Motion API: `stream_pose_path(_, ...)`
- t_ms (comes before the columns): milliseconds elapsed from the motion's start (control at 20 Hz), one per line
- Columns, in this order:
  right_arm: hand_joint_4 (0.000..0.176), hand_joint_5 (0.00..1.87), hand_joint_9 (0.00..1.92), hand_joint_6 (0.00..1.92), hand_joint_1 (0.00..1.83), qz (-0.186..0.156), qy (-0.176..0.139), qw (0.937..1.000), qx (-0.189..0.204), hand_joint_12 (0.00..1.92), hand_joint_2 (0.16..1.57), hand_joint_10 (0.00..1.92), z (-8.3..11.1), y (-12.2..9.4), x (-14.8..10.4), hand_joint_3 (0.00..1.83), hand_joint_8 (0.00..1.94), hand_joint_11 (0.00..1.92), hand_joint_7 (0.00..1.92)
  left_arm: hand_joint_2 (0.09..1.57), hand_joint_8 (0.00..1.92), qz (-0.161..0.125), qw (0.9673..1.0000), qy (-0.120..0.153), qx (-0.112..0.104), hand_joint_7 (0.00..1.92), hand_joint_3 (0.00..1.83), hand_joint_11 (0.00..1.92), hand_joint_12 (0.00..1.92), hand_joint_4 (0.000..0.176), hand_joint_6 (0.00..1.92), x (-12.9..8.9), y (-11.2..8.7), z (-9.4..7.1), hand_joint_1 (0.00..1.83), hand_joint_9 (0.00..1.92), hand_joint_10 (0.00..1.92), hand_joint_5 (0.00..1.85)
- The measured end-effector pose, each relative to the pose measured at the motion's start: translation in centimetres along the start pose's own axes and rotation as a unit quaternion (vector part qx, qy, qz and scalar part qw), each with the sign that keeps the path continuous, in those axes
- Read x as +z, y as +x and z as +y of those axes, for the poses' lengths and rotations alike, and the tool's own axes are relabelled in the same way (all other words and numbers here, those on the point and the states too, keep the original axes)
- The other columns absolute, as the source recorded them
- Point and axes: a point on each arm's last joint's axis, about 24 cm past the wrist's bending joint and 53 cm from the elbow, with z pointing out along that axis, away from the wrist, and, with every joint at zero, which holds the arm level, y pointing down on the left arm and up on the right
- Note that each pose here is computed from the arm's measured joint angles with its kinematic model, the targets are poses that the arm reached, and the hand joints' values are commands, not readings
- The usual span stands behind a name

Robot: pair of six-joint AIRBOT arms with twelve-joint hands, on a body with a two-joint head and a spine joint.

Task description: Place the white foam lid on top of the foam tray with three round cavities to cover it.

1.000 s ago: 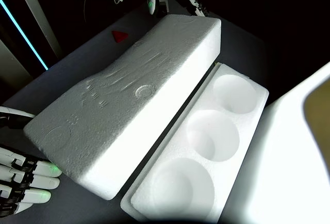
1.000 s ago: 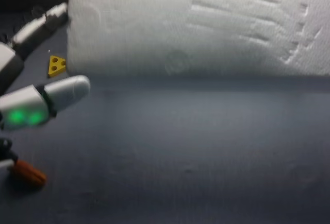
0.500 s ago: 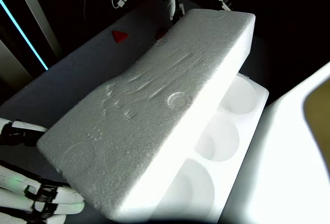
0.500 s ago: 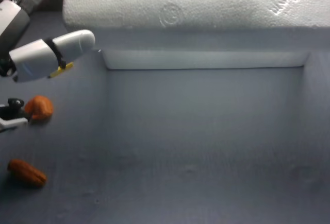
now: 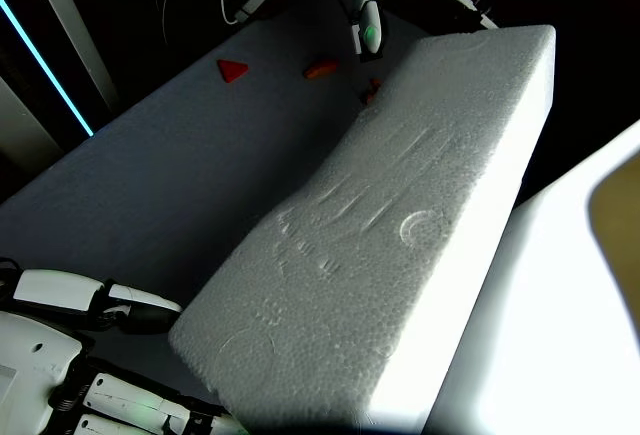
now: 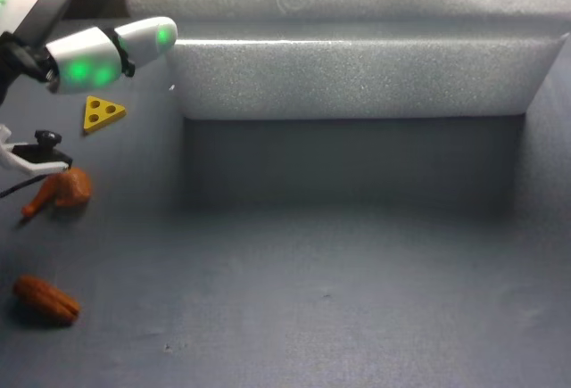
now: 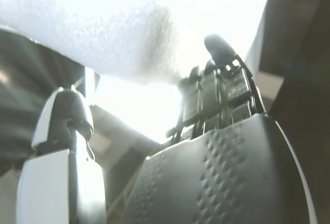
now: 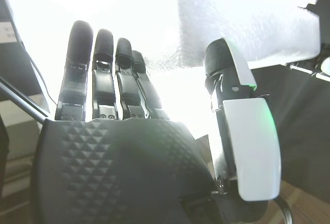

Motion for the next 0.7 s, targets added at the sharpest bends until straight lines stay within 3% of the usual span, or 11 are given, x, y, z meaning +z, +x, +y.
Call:
stream_pose_path(100,0.0,0.0,0.0,0.19,0.55,0.0,0.003,1.0,-0.001,1.53,1.26,0.64,-0.2,-0.1,0.6,0.0,0.26,0.0,0.08,1.14,0.0,-0.002,1.0,-0.001,0.0,0.0,0.0,0.0,0.55,0.0,0.0,0.6,-0.1,0.1,0.69,0.0,0.0,0.16)
stream_pose_path(150,0.0,0.0,0.0,0.2,0.54,0.003,0.008,1.0,-0.004,1.54,1.26,0.66,-0.4,-0.1,0.8,0.0,0.21,0.0,0.11,1.15,0.0,-0.003,1.0,-0.002,-0.001,0.0,0.0,0.0,0.5,0.0,0.0,1.0,-0.1,0.2,0.67,0.0,0.0,0.16)
stream_pose_path(200,0.0,0.0,0.0,0.16,0.54,0.004,0.012,0.9999,-0.008,1.47,1.26,0.38,-0.6,0.0,0.9,0.0,0.16,0.0,0.04,1.15,0.0,-0.003,1.0,-0.005,-0.001,0.0,0.0,0.0,0.24,0.0,0.02,1.2,-0.1,0.4,0.65,0.0,0.0,0.14)
stream_pose_path(250,0.0,0.0,0.03,0.15,0.55,0.006,0.016,0.9998,-0.009,1.02,1.27,0.15,-0.7,0.0,1.1,0.0,0.07,0.0,0.03,1.15,0.0,-0.002,0.9999,-0.011,-0.003,0.0,0.0,0.0,0.05,0.0,0.01,1.4,0.0,0.8,0.68,0.0,0.0,0.15)
stream_pose_path(300,0.0,0.0,0.0,0.12,0.59,0.008,0.021,0.9997,-0.012,0.52,1.27,0.1,-1.0,0.0,1.2,0.0,0.03,0.0,0.02,1.15,0.0,0.0,0.9999,-0.016,-0.005,0.0,0.0,0.0,0.01,0.0,0.01,1.5,0.1,1.2,0.68,0.0,0.0,0.15)
stream_pose_path(350,0.0,0.03,0.0,0.11,0.58,0.009,0.027,0.9995,-0.01,0.3,1.27,0.09,-1.4,0.1,1.3,0.0,0.02,0.0,0.03,1.15,0.0,0.004,0.9997,-0.021,-0.006,0.0,0.0,0.0,0.0,0.0,0.01,1.5,0.5,1.5,0.67,0.0,0.0,0.16)
stream_pose_path(400,0.0,0.08,0.01,0.13,0.61,0.012,0.035,0.9993,-0.009,0.35,1.26,0.11,-1.9,0.2,1.4,0.0,0.02,0.0,0.06,1.15,0.0,0.008,0.9995,-0.028,-0.006,0.0,0.0,0.0,0.0,0.0,0.01,1.5,0.7,1.9,0.69,0.0,0.0,0.16)
stream_pose_path(500,0.0,0.08,0.03,0.13,0.63,0.014,0.041,0.999,-0.007,0.65,1.25,0.18,-2.4,0.5,1.7,0.0,0.01,0.0,0.08,1.16,0.0,0.01,0.9994,-0.032,0.0,0.0,0.0,0.0,0.0,0.0,0.01,1.7,0.6,2.3,0.69,0.0,0.0,0.15)
stream_pose_path(650,0.0,0.06,0.03,0.09,0.59,0.022,0.056,0.9981,-0.011,0.69,1.25,0.22,-3.5,0.6,2.0,0.0,0.01,0.0,0.1,1.17,0.0,0.012,0.999,-0.043,0.0,0.0,0.01,0.0,0.0,0.0,0.0,2.1,0.8,3.0,0.67,0.0,0.0,0.14)
stream_pose_path(700,0.0,0.05,0.01,0.07,0.55,0.022,0.058,0.998,-0.01,0.55,1.24,0.18,-3.6,0.5,2.2,0.0,0.01,0.0,0.08,1.15,0.0,0.014,0.999,-0.042,0.003,0.0,0.0,0.0,0.0,0.0,0.0,2.3,0.8,2.9,0.63,0.0,0.0,0.13)
